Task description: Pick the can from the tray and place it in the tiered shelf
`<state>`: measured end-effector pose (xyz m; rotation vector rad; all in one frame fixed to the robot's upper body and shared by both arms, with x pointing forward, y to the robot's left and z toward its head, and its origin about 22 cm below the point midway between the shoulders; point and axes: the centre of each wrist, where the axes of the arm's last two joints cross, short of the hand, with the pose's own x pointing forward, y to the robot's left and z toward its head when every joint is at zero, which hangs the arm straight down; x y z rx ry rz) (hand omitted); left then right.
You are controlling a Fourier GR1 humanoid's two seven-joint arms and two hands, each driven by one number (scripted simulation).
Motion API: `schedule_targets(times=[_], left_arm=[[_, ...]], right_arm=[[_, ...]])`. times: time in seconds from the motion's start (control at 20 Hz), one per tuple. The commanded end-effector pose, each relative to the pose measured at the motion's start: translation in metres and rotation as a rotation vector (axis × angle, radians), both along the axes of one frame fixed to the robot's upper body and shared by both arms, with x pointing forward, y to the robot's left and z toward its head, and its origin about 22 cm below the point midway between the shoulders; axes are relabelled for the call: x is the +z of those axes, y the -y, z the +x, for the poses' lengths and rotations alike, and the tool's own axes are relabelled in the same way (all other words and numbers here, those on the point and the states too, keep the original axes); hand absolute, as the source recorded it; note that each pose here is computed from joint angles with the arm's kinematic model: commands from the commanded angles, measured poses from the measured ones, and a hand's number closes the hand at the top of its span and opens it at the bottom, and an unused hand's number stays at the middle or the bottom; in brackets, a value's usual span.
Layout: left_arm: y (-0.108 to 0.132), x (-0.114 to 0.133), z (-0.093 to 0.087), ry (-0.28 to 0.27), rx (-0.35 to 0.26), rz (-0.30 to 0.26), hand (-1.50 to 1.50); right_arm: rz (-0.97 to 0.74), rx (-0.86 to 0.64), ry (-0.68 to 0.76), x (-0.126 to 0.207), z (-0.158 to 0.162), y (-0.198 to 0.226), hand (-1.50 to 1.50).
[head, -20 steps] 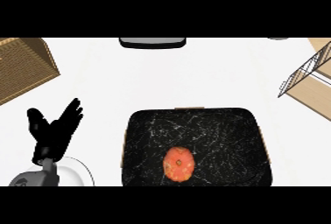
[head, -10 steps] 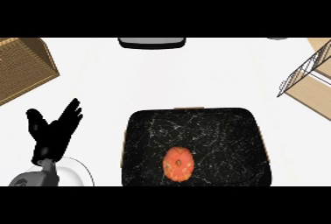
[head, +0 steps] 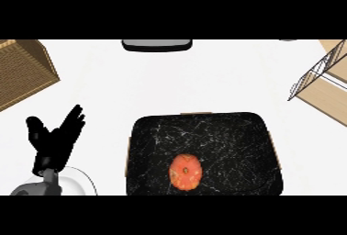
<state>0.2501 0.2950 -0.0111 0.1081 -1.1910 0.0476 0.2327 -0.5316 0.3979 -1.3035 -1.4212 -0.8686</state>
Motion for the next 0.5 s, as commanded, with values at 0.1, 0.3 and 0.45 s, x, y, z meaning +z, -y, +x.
schedule_targets(times=[0.1,0.3,0.45], left_arm=[[0.000,-0.010,-0.011,-0.088,0.019,-0.005,0.00],[0.006,-0.025,-0.013,-0.080,0.023,-0.026,0.00],[-0.013,-0.007,-0.010,-0.068,0.030,-0.001,0.00]], right_arm=[[0.051,-0.053,0.092,0.016,-0.070,0.027,-1.50],[0.051,0.003,0.067,-0.004,-0.099,0.048,-1.50],[0.047,0.036,0.058,0.011,-0.134,0.058,-1.50]])
